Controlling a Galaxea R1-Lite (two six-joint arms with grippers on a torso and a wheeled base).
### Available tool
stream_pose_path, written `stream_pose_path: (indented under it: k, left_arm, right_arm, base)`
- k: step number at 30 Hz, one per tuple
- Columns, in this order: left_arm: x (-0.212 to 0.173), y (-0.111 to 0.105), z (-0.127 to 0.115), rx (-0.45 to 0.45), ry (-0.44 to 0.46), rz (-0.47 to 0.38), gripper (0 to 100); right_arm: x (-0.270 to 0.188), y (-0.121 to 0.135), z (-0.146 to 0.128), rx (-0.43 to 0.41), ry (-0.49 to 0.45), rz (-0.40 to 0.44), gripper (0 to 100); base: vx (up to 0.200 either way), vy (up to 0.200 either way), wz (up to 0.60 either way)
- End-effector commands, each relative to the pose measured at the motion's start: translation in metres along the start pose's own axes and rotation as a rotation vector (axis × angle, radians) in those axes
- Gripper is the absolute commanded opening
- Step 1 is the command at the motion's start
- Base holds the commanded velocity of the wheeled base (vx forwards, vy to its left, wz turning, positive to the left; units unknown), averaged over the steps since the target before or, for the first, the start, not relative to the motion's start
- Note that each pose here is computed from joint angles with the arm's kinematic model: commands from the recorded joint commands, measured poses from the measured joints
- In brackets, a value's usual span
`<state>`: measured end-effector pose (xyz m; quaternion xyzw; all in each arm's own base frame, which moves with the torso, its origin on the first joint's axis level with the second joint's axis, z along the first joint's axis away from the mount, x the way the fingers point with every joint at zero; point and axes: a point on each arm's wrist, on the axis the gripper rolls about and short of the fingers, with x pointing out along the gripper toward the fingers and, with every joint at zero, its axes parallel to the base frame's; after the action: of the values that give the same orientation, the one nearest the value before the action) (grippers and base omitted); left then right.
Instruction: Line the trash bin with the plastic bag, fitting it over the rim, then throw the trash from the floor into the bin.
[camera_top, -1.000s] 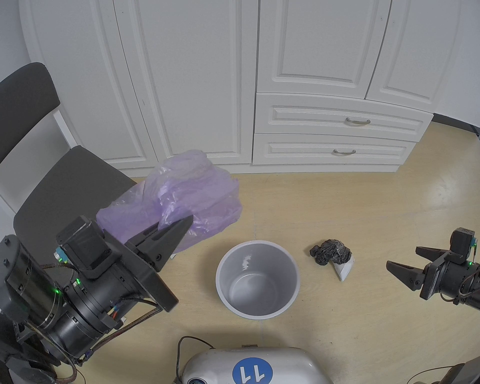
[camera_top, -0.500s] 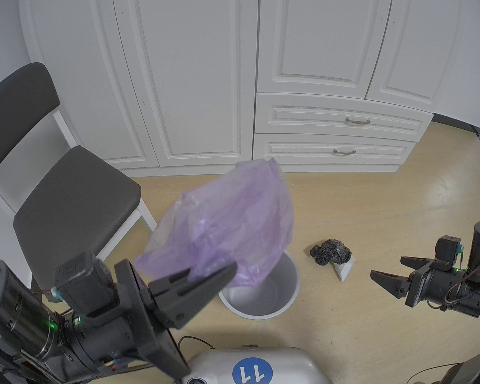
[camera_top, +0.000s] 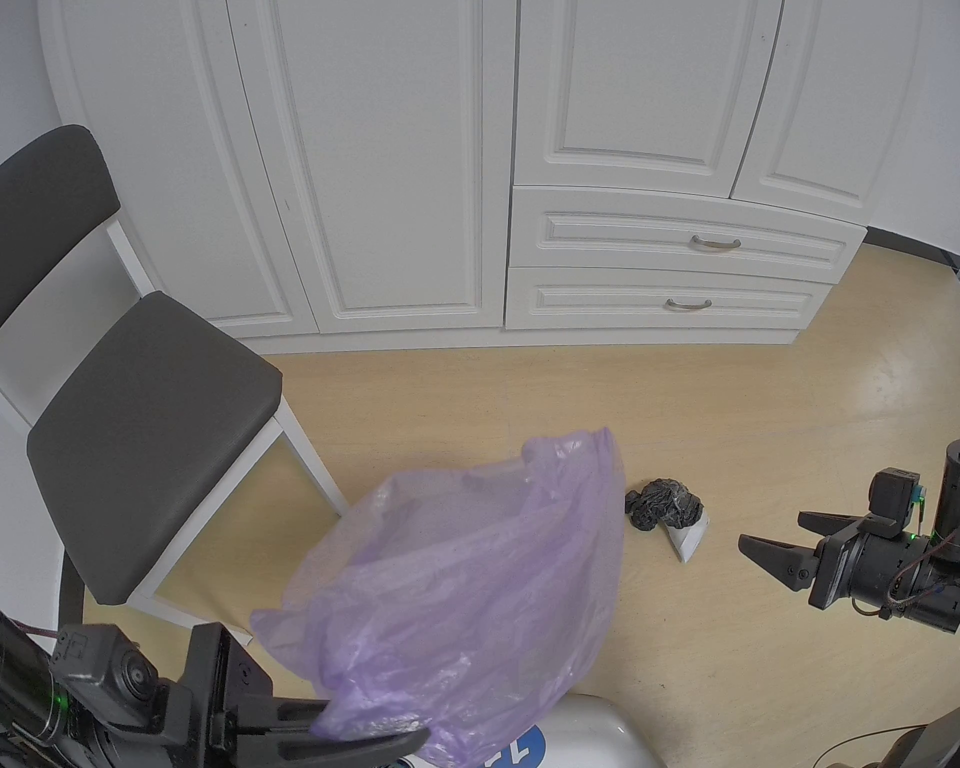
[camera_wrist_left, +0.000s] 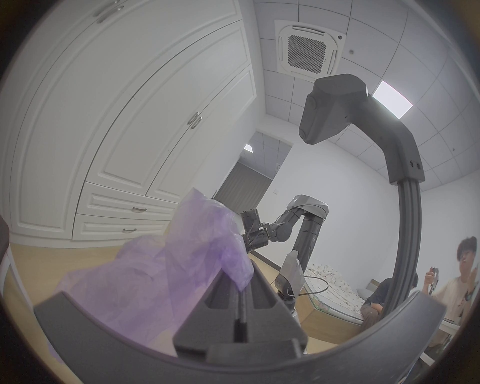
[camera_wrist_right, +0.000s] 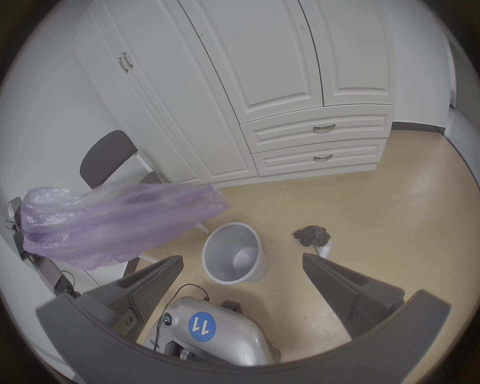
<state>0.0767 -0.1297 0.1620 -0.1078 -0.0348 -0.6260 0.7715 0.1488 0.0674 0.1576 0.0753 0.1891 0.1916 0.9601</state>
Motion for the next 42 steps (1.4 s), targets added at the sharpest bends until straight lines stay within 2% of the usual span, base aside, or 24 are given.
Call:
stream_pose_path:
  k: [1, 13, 18, 23, 28, 32, 42]
  left_arm:
    - [-0.007, -0.002, 0.001, 0.005, -0.011, -0.002, 0]
    - [-0.006, -0.009, 0.008, 0.006, -0.044, -0.046, 0]
    - [-0.005, -0.022, 0.018, 0.009, -0.098, -0.130, 0]
    - [-0.002, -0.025, 0.029, -0.015, -0.153, -0.157, 0]
    - [-0.005, -0.029, 0.043, -0.062, -0.216, -0.179, 0]
    - [-0.007, -0.030, 0.049, -0.063, -0.245, -0.186, 0]
    - [-0.006, -0.030, 0.052, -0.059, -0.260, -0.188, 0]
  right_arm:
    - [0.001, 0.001, -0.001, 0.000, 0.006, 0.005, 100]
    - [0.006, 0.003, -0.015, -0.024, 0.084, 0.029, 100]
    - [0.009, 0.007, -0.025, -0.038, 0.138, 0.054, 100]
    - [0.012, 0.007, -0.028, -0.038, 0.161, 0.064, 100]
    - [0.012, 0.009, -0.031, -0.041, 0.180, 0.097, 100]
    - [0.014, 0.011, -0.035, -0.041, 0.202, 0.107, 100]
    - [0.012, 0.012, -0.034, -0.039, 0.201, 0.131, 100]
  base:
    - [0.000, 0.000, 0.00]
    - [0.000, 0.000, 0.00]
    - [0.000, 0.000, 0.00]
    - [0.000, 0.000, 0.00]
    - [0.000, 0.000, 0.00]
    - [0.000, 0.000, 0.00]
    - [0.000, 0.000, 0.00]
